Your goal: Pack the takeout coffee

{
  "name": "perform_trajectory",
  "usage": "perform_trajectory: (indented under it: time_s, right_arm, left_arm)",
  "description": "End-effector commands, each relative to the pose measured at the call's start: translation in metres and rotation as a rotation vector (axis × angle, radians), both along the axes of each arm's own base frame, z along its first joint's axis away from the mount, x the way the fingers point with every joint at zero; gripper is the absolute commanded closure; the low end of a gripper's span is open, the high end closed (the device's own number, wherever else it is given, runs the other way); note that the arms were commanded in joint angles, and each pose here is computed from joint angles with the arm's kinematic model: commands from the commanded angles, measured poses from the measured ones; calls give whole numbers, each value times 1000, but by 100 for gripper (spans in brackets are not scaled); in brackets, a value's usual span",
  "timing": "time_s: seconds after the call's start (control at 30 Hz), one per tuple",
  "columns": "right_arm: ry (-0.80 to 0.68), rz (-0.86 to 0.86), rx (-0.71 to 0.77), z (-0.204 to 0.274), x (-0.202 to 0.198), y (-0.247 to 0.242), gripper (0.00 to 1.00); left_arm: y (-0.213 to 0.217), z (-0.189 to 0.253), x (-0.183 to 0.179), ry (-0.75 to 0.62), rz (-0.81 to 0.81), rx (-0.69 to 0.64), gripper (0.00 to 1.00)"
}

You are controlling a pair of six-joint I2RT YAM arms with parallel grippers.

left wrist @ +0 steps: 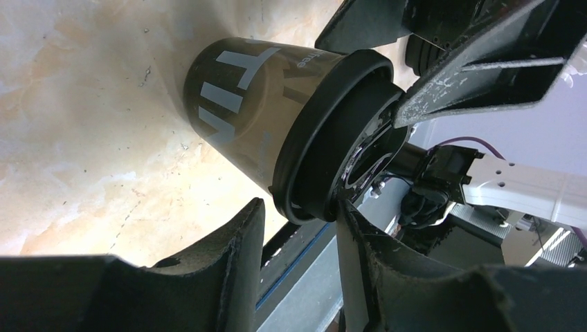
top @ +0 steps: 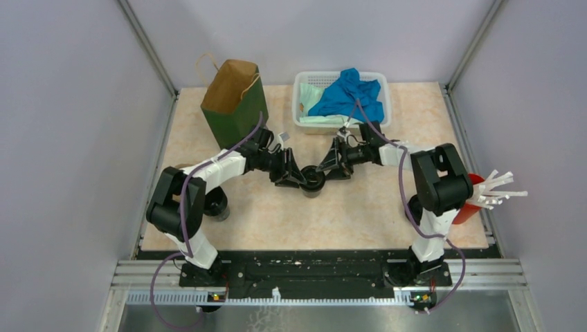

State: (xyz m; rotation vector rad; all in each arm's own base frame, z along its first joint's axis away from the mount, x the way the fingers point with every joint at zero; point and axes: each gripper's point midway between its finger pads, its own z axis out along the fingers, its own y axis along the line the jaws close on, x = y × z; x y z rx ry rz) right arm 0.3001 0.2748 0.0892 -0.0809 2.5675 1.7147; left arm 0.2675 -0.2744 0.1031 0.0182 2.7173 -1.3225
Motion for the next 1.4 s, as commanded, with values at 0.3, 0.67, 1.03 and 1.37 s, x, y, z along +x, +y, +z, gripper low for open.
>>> perform_trajectory:
  time_s: [0.3, 0.67, 1.03, 1.37]
  right_arm:
    - [-86, 79, -161, 17, -12, -10, 18]
    - [151, 8, -368, -124, -44, -36, 39]
    - [-167, 96, -167, 25, 9, -2, 13]
    - [-165, 152, -157, -1, 22, 16, 12]
  left_arm:
    - [36, -55, 5, 20, 42, 289, 52]
    - [51, -97, -11, 111, 40, 384, 54]
    - [42, -64, 15, 5, 11, 384, 52]
    - [38, -68, 20, 2, -11, 398, 53]
